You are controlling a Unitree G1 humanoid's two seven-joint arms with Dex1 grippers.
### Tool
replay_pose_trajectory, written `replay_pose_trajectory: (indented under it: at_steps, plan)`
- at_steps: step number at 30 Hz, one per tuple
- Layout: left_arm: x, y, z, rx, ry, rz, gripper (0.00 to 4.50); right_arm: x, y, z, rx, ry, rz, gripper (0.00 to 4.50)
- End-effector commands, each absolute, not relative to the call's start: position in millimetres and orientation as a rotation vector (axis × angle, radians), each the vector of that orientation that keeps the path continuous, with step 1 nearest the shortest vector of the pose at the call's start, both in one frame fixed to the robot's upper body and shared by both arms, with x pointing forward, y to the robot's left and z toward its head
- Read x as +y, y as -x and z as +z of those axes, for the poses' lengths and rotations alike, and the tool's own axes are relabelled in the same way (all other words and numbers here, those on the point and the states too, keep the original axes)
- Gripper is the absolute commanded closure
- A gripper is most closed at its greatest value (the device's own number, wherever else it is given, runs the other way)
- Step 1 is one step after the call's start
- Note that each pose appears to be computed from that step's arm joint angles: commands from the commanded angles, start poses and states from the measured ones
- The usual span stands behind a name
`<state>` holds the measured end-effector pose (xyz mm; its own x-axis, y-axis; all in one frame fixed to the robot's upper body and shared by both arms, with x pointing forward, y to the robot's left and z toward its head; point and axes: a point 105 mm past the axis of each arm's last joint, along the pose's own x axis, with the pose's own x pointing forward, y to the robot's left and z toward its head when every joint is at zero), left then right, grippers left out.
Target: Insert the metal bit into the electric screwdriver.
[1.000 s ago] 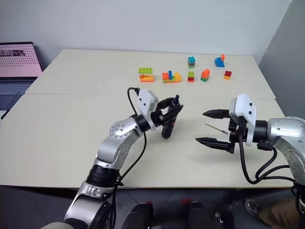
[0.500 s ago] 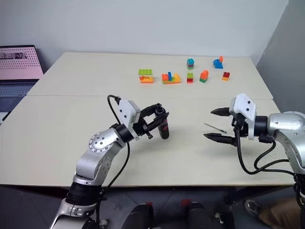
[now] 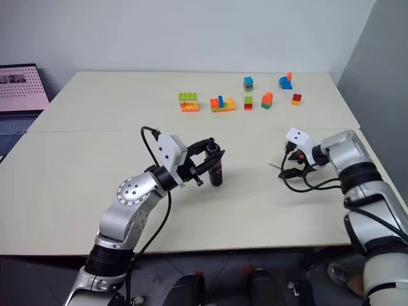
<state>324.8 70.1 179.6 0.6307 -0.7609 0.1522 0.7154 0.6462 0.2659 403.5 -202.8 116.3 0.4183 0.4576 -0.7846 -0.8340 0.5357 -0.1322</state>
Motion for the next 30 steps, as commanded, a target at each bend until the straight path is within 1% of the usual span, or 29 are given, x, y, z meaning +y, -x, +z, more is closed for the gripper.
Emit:
replay_pose_trajectory:
  at_steps: [1,3,5,6,10,11,12,13,14,15,16,17,20,21,24,30]
  plan:
    - [85,-331,160,-0.177,-0.231,-0.786,2.88,-212,-409,114,0.795,0.612,0.821,0.17]
    - [86,-331,160,-0.175,-0.233,-0.783,2.88,-211,-408,110,0.817,0.603,0.835,0.48]
    - [86,-330,160,-0.174,-0.238,-0.779,2.88,-208,-406,109,0.829,0.581,0.856,1.04]
    - [87,-330,160,-0.173,-0.239,-0.779,2.88,-206,-406,110,0.832,0.567,0.867,1.19]
    - [91,-334,157,-0.151,-0.266,-0.759,2.88,-201,-405,112,0.833,0.533,0.888,2.15]
    - [92,-334,156,-0.145,-0.277,-0.757,2.88,-201,-405,112,0.833,0.528,0.892,2.26]
    - [94,-336,156,-0.141,-0.295,-0.752,2.88,-200,-405,113,0.832,0.523,0.896,2.63]
    - [95,-337,155,-0.133,-0.308,-0.752,2.88,-200,-404,113,0.83,0.517,0.898,2.76]
    - [96,-338,154,-0.129,-0.319,-0.748,2.88,-200,-404,114,0.827,0.512,0.899,3.07]
    - [98,-341,154,-0.125,-0.326,-0.738,2.88,-200,-405,115,0.814,0.498,0.898,3.23]
    - [99,-342,155,-0.133,-0.33,-0.733,2.88,-200,-406,117,0.799,0.487,0.895,3.59]
    - [98,-343,154,-0.13,-0.337,-0.74,2.88,-202,-406,119,0.78,0.472,0.89,3.7]
    - [97,-342,154,-0.129,-0.351,-0.757,2.88,-205,-407,128,0.725,0.437,0.886,4.38]
    - [96,-341,155,-0.129,-0.348,-0.763,2.88,-206,-407,134,0.687,0.42,0.886,4.5]
    - [96,-340,158,-0.131,-0.33,-0.772,2.88,-206,-407,150,0.588,0.373,0.875,4.5]
    - [93,-346,171,-0.165,-0.279,-0.748,2.88,-204,-396,173,0.445,0.32,0.835,4.5]
